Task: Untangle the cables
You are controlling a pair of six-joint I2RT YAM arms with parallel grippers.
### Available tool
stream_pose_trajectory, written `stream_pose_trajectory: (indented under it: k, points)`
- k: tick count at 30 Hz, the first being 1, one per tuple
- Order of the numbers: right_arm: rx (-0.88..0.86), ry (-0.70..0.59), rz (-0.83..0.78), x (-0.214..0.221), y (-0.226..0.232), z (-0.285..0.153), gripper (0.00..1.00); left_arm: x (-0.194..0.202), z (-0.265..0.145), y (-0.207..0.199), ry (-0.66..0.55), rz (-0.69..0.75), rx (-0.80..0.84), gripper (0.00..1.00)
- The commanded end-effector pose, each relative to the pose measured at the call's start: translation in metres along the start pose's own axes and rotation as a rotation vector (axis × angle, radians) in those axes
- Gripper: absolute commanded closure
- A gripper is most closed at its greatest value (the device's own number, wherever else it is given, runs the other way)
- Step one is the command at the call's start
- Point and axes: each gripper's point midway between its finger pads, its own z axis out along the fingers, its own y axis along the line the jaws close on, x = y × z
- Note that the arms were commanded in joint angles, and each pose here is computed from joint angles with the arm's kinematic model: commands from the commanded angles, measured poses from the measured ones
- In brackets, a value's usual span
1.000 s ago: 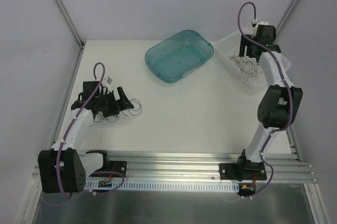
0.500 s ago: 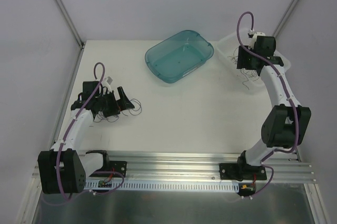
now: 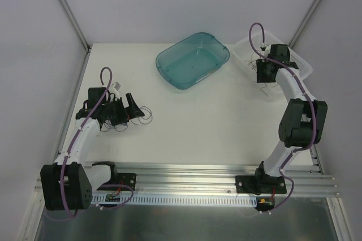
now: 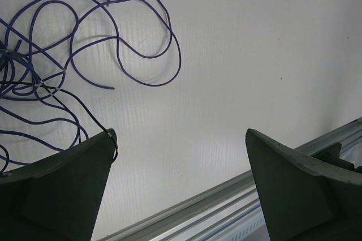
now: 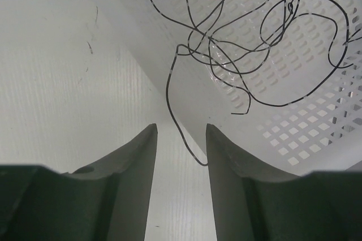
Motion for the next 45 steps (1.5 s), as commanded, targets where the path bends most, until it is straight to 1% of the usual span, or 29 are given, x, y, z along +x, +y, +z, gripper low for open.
stream_pose_trajectory:
  k: [1,4,10,11,12,15,17,21,24,25,27,29,31,35,36,38,39,40,42,44,45]
  points:
    - [0.04,0.001,-0.035,-0.005,-0.01,0.0,0.58,-0.003,-0.003,-0.011,-0.012,0.034,0.049,0.01]
    - [0.055,0.008,-0.039,-0.002,-0.013,0.002,0.62,-0.002,-0.002,-0.011,-0.009,0.032,0.05,0.01]
    - [0.057,0.004,-0.047,-0.004,-0.013,-0.002,0.79,-0.001,-0.001,-0.01,-0.001,0.03,0.052,0.01]
    - [0.058,-0.003,-0.046,-0.006,-0.013,-0.004,0.85,-0.001,-0.001,-0.01,0.0,0.028,0.052,0.01]
    - [0.059,-0.009,-0.051,-0.007,-0.014,-0.007,0.88,-0.001,-0.001,-0.01,0.0,0.026,0.052,0.01]
    - [0.057,-0.031,-0.051,-0.015,-0.013,-0.017,0.92,0.0,0.0,-0.01,0.006,0.023,0.051,0.01]
    - [0.054,-0.046,-0.053,-0.02,-0.013,-0.024,0.99,0.0,0.0,-0.01,0.006,0.024,0.054,0.01]
    - [0.03,-0.106,-0.044,-0.041,-0.008,-0.047,0.99,0.0,0.0,-0.01,0.007,0.02,0.056,0.01]
    - [0.019,-0.184,-0.016,-0.067,-0.007,-0.073,0.99,0.001,0.001,-0.01,0.012,0.021,0.056,0.01]
    - [-0.021,-0.211,-0.008,-0.075,-0.001,-0.081,0.99,0.001,0.001,-0.01,0.014,0.021,0.056,0.01]
    - [-0.024,-0.256,0.005,-0.089,-0.001,-0.092,0.99,0.0,0.001,-0.01,0.012,0.019,0.056,0.01]
    - [0.006,-0.328,0.019,-0.11,-0.007,-0.102,0.99,0.001,0.001,-0.009,0.015,0.018,0.053,0.01]
    - [0.079,-0.366,0.03,-0.122,-0.022,-0.103,0.99,0.001,0.001,-0.009,0.014,0.018,0.05,0.01]
    - [0.174,-0.39,0.084,-0.138,-0.05,-0.076,0.98,0.001,0.002,-0.007,0.012,0.016,0.042,0.01]
    - [0.185,-0.392,0.108,-0.14,-0.053,-0.07,0.97,0.001,0.002,-0.007,0.011,0.016,0.039,0.01]
    - [0.216,-0.388,0.133,-0.143,-0.06,-0.059,0.84,0.001,0.002,-0.005,0.01,0.015,0.03,0.01]
    - [0.221,-0.358,0.146,-0.138,-0.061,-0.044,0.6,0.001,0.003,-0.004,0.01,0.011,0.027,0.01]
    - [0.222,-0.339,0.156,-0.134,-0.06,-0.038,0.48,0.001,0.003,-0.003,0.009,0.009,0.022,0.01]
    - [0.211,-0.302,0.188,-0.123,-0.057,-0.035,0.37,0.0,0.003,-0.001,0.005,0.007,0.007,0.01]
    - [0.196,-0.306,0.2,-0.117,-0.052,-0.04,0.35,0.0,0.004,0.003,0.002,0.001,-0.011,0.01]
    - [0.19,-0.305,0.201,-0.106,-0.048,-0.05,0.33,0.0,0.004,0.003,0.0,-0.001,-0.013,0.01]
